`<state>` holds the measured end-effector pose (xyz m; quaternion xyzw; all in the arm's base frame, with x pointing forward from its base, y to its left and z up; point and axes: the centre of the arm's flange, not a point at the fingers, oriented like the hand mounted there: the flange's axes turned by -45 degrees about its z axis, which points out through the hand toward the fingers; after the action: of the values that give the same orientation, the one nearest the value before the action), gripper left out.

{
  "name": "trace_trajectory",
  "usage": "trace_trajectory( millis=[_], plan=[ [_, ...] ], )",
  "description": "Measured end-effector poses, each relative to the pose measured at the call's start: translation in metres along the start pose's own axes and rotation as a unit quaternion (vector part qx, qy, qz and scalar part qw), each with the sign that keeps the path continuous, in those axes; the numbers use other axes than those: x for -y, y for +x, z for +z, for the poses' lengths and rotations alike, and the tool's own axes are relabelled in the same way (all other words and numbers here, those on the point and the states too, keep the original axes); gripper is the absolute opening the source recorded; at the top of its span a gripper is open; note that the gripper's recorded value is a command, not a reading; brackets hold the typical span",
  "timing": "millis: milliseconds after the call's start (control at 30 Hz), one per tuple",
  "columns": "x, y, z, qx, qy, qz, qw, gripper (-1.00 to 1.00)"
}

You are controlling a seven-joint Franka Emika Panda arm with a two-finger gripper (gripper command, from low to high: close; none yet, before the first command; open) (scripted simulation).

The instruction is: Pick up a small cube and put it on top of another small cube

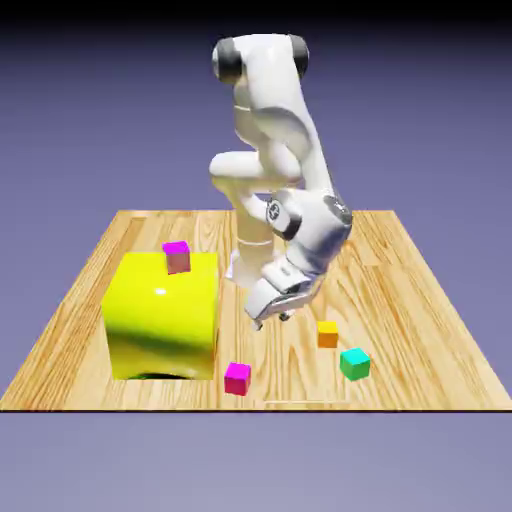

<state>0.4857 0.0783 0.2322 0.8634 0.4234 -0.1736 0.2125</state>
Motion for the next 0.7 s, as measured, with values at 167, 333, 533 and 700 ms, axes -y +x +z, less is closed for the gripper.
trace_trajectory(
  millis=[167, 333, 533, 700],
  plan=[
    [0.004, 0.03, 0.035, 0.097, -0.015, -0.088, 0.991, 0.0],
    [0.007, 0.057, 0.068, 0.183, -0.032, -0.16, 0.97, 0.0],
    [0.004, 0.07, 0.121, 0.238, -0.046, -0.2, 0.949, 0.0],
    [0.007, 0.076, 0.09, 0.238, -0.044, -0.201, 0.949, -1.0]
  ],
)
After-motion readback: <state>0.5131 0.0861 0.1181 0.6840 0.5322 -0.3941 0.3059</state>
